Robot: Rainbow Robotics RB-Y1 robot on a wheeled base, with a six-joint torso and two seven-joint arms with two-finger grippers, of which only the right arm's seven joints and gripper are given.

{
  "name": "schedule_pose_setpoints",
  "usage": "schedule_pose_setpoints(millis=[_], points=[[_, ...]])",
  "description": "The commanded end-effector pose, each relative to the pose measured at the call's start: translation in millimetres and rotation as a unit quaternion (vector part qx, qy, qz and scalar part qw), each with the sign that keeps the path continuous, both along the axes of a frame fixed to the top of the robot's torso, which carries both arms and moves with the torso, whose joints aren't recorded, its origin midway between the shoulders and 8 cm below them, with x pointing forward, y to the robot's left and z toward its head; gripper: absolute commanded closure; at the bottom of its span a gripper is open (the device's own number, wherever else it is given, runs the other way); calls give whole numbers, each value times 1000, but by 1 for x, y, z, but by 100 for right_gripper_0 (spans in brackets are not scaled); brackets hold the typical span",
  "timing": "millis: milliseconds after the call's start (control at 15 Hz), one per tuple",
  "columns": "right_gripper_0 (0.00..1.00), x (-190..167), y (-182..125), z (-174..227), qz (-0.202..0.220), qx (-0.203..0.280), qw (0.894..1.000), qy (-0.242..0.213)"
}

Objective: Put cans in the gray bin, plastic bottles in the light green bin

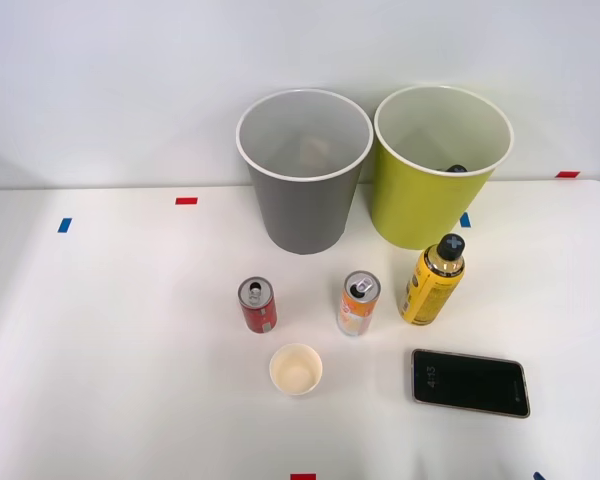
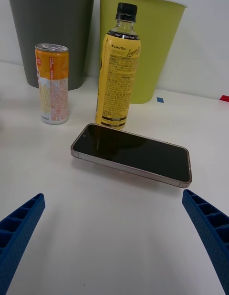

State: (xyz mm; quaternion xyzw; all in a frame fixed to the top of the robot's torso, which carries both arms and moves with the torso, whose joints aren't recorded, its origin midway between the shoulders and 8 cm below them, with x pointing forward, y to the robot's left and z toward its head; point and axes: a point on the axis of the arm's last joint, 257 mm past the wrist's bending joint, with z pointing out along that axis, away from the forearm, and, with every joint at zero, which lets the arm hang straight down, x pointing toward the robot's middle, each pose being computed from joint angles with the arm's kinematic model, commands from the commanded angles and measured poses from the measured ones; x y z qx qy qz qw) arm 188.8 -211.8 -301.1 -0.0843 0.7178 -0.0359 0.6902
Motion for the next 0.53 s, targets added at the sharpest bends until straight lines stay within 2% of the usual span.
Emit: schedule_pose_setpoints(millis=[67,533], points=[[0,0,0,0,0,0,1000,0],[0,0,0,0,0,0,1000,0]])
